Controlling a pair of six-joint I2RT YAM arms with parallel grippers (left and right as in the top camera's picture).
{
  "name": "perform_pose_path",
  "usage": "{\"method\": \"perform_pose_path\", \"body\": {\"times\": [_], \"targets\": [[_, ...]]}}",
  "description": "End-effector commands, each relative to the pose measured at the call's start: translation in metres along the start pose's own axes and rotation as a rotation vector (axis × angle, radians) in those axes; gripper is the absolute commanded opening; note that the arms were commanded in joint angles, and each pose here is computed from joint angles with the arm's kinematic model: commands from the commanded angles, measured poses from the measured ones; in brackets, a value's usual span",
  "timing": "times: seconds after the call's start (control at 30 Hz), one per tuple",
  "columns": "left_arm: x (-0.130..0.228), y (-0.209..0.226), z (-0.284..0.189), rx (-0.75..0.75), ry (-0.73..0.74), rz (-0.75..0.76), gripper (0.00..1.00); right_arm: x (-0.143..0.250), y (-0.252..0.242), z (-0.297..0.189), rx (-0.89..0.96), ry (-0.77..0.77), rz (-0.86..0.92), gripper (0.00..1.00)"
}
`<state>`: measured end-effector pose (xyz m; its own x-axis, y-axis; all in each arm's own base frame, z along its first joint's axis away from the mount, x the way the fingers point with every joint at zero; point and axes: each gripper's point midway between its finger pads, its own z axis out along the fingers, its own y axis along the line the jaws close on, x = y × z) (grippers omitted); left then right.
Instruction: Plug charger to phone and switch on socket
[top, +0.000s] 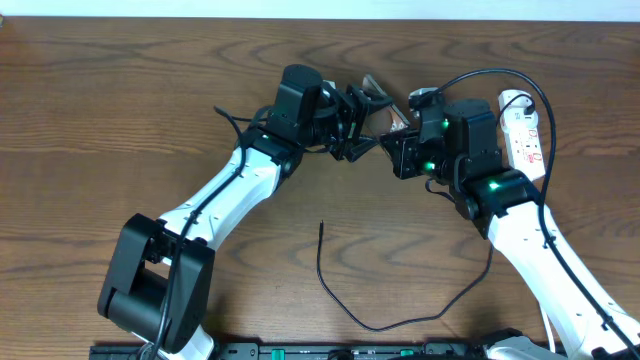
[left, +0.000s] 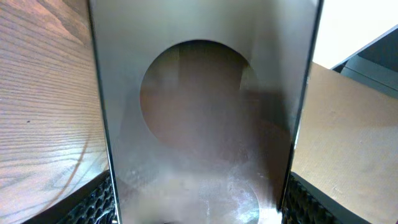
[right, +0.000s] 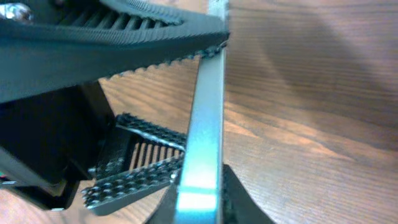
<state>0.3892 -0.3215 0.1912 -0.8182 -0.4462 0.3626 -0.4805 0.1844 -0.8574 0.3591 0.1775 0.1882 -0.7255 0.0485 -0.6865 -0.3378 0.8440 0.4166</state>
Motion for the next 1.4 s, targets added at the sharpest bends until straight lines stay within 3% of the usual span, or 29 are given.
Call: {"method": "perform_pose_path", "body": {"times": [0.0, 0.2, 0.23, 0.27, 0.3, 0.33, 0.63, 0.73, 0.8, 0.93, 1.1, 1.37], "targets": [[0.005, -0.013, -0.001, 0.026, 0.008, 0.028, 0.07, -0.008, 0.014, -0.002, -0.053, -0.01, -0.022, 0.01], [0.006, -0.012, -0.001, 0.026, 0.01, 0.038, 0.07, -0.009, 0.01, -0.002, -0.031, -0.016, -0.01, 0.01], [0.006, -0.012, -0.001, 0.026, 0.009, 0.05, 0.17, -0.009, 0.01, -0.002, -0.028, -0.016, -0.01, 0.01], [0.006, -0.012, -0.001, 0.026, 0.009, 0.068, 0.43, -0.009, 0.009, -0.002, -0.024, -0.017, -0.009, 0.01], [0.007, -0.012, -0.001, 0.026, 0.017, 0.1, 0.74, -0.009, 0.008, -0.002, -0.016, -0.02, -0.009, 0.01], [0.01, -0.012, -0.001, 0.027, 0.033, 0.132, 0.96, -0.01, 0.007, -0.002, -0.009, -0.022, -0.009, 0.01], [0.018, -0.03, -0.03, 0.119, 0.22, 0.302, 0.97, -0.027, -0.039, -0.013, 0.105, -0.088, 0.134, 0.01], [0.017, -0.043, -0.048, 0.182, 0.279, 0.361, 0.97, -0.038, -0.057, -0.022, 0.094, -0.131, 0.339, 0.01], [0.011, -0.051, -0.061, 0.218, 0.285, 0.398, 0.97, -0.051, -0.051, -0.028, -0.017, -0.157, 0.504, 0.01], [-0.019, -0.06, -0.08, 0.253, 0.198, 0.407, 0.97, -0.085, -0.023, -0.041, -0.247, -0.216, 0.666, 0.01], [-0.072, -0.075, -0.105, 0.296, -0.021, 0.386, 0.97, -0.126, 0.022, -0.062, -0.492, -0.288, 0.757, 0.01], [-0.069, -0.135, -0.13, 0.524, -0.124, 0.413, 0.97, -0.126, 0.06, -0.057, -0.581, -0.247, 0.868, 0.01]]}}
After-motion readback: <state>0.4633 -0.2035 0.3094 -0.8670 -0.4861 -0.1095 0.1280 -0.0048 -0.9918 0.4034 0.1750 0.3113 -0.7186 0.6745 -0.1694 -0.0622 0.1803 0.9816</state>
